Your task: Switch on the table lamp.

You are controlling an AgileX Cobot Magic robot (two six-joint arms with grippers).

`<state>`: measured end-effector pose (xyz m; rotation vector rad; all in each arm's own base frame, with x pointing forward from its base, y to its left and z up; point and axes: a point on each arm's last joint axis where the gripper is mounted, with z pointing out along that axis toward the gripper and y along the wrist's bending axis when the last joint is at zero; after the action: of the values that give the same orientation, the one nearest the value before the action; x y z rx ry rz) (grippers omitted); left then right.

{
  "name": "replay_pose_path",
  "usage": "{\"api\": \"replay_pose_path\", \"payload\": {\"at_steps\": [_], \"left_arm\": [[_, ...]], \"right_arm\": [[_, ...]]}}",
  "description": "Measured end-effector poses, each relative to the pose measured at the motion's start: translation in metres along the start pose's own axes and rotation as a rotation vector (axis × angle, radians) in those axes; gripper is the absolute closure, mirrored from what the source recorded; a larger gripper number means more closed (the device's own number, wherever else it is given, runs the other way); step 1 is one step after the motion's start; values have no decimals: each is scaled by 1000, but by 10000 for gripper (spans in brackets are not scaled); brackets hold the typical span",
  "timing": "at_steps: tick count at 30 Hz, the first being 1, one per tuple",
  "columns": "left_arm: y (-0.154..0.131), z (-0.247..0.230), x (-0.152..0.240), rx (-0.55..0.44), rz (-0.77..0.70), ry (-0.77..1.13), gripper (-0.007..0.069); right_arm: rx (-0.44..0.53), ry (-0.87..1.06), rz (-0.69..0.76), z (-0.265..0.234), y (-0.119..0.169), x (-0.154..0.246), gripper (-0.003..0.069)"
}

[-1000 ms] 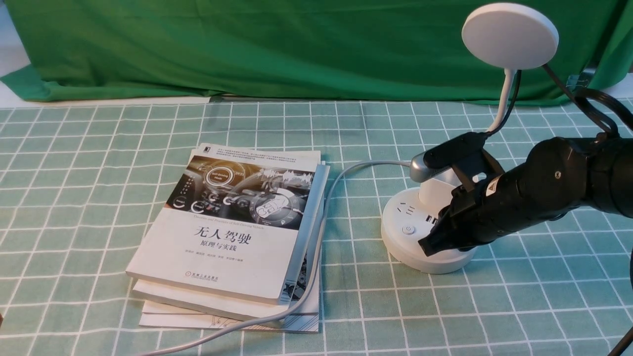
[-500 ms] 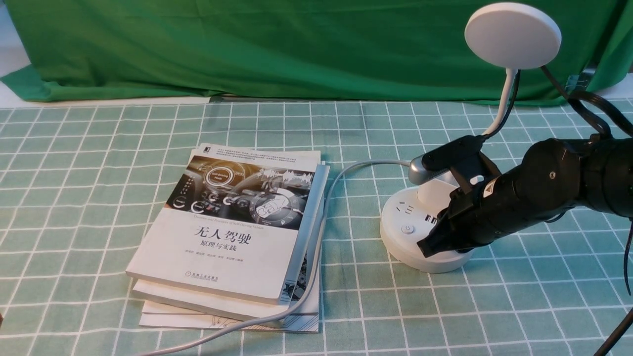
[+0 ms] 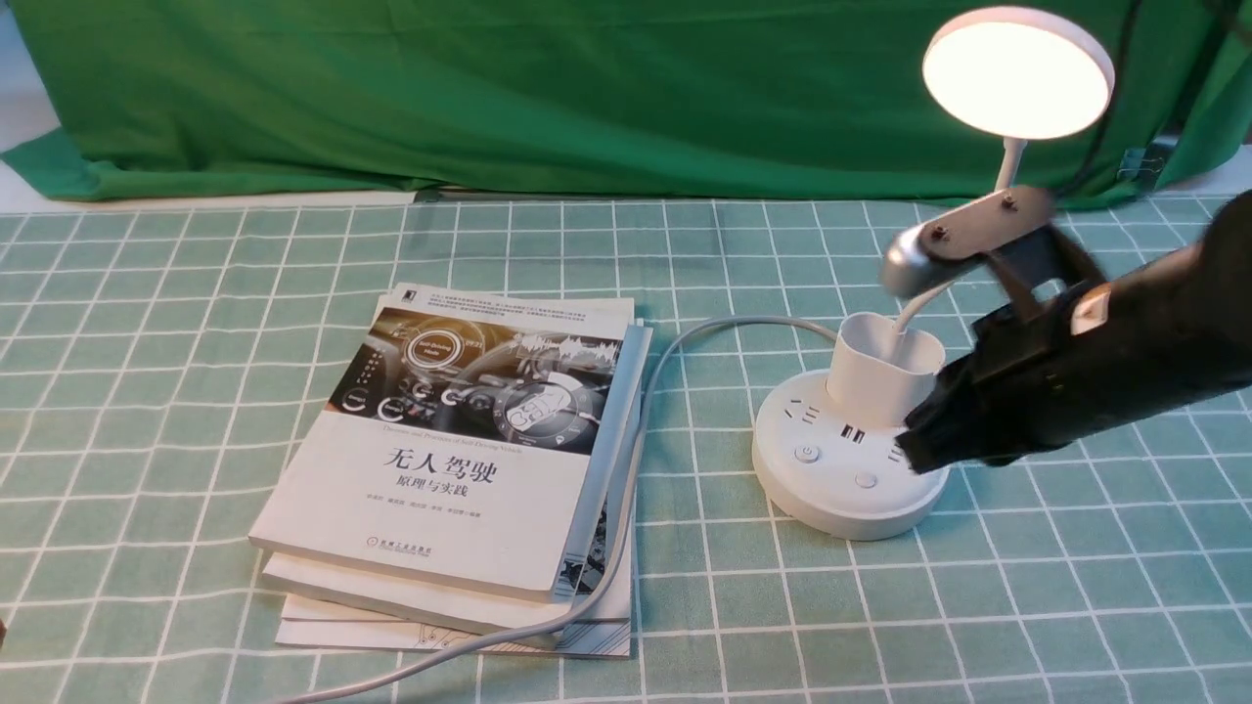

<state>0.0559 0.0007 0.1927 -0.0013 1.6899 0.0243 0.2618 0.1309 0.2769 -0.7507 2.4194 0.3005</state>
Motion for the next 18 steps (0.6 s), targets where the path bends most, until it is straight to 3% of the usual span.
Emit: {"api": "replay_pose_path", "payload": {"at_steps": [4,11,15,18], "left_arm": [[0,0,0,0,0,0,604],[0,0,0,0,0,0,604],[0,0,0,0,0,0,604],[0,0,0,0,0,0,604]], "right_arm": [[12,-108,-15,-47,9,11,620],[33,-273,-12,-107,25,64,617],[57,-450,16,-135,33,102,605],[104,-689,12,-150,37,135,598]]}}
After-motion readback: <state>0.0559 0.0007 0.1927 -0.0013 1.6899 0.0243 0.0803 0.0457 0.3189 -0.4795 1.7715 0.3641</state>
